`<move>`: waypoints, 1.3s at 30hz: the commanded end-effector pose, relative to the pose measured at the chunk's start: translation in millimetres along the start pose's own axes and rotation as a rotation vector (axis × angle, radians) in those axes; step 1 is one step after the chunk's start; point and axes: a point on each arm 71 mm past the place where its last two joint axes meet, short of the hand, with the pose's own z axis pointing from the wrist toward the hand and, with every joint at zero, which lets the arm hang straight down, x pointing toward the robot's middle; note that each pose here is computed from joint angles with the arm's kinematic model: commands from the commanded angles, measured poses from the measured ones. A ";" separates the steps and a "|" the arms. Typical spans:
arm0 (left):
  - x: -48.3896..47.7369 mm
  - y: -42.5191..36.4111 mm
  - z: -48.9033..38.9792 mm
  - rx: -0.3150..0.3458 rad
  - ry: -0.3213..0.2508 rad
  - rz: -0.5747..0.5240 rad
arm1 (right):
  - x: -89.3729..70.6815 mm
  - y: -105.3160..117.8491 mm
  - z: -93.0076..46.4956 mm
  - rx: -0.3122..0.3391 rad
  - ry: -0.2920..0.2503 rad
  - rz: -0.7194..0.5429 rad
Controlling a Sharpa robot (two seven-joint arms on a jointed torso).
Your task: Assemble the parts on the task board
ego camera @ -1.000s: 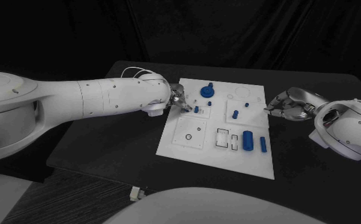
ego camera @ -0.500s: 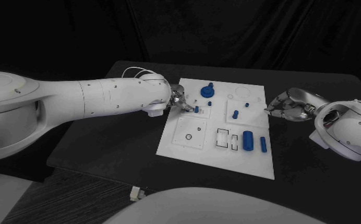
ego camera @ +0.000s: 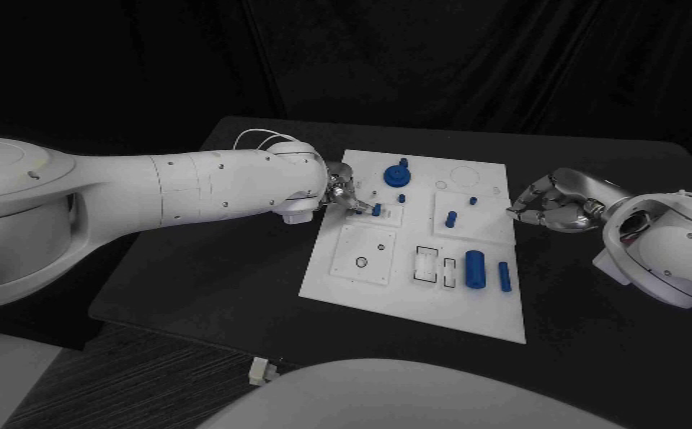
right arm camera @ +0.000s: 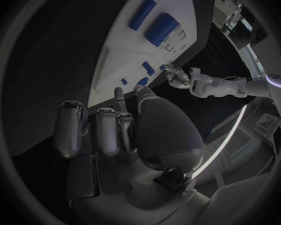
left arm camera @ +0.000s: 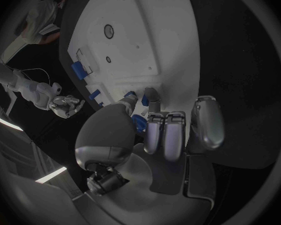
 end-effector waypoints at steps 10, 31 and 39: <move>-3.1 5.2 -9.5 0.043 -0.060 -0.030 | 0.0 -3.8 -0.9 0.022 -0.003 0.000; -108.6 -35.8 -85.8 0.485 -0.442 0.002 | -4.9 -6.4 -9.5 0.003 -0.057 0.018; -105.5 -59.1 -76.9 0.735 -0.494 0.362 | -10.3 3.6 -16.3 -0.086 -0.156 0.037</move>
